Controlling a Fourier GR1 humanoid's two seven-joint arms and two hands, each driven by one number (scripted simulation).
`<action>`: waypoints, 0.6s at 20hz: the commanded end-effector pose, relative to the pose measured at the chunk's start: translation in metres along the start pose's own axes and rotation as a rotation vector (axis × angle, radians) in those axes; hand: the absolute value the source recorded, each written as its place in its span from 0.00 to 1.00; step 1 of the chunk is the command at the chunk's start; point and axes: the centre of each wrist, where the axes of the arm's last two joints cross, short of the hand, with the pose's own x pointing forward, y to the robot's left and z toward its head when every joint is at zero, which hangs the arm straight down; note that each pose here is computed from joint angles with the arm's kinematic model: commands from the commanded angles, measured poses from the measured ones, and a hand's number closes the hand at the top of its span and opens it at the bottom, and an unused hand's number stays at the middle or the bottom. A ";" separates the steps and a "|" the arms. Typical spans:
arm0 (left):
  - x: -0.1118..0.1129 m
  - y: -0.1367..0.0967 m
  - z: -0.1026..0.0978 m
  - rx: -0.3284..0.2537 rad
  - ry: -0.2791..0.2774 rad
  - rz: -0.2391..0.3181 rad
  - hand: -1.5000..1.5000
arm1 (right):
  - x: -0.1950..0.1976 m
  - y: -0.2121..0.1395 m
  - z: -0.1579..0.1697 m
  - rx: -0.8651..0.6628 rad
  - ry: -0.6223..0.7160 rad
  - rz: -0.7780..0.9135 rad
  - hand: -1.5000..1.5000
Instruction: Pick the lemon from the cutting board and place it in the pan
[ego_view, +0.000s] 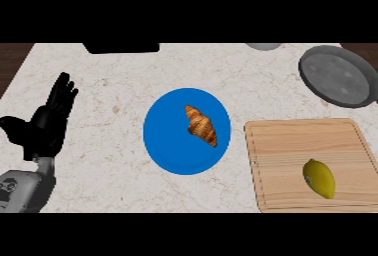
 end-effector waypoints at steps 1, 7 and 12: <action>-0.011 -0.003 0.004 -0.024 0.010 0.016 0.50 | 0.027 -0.068 0.027 0.111 -0.003 0.126 0.00; 0.003 -0.011 -0.005 -0.031 0.013 0.010 0.50 | 0.088 -0.114 -0.006 0.311 0.104 0.361 0.00; 0.017 -0.013 0.004 -0.046 0.005 0.002 0.50 | 0.103 -0.100 -0.046 0.283 0.097 0.407 0.00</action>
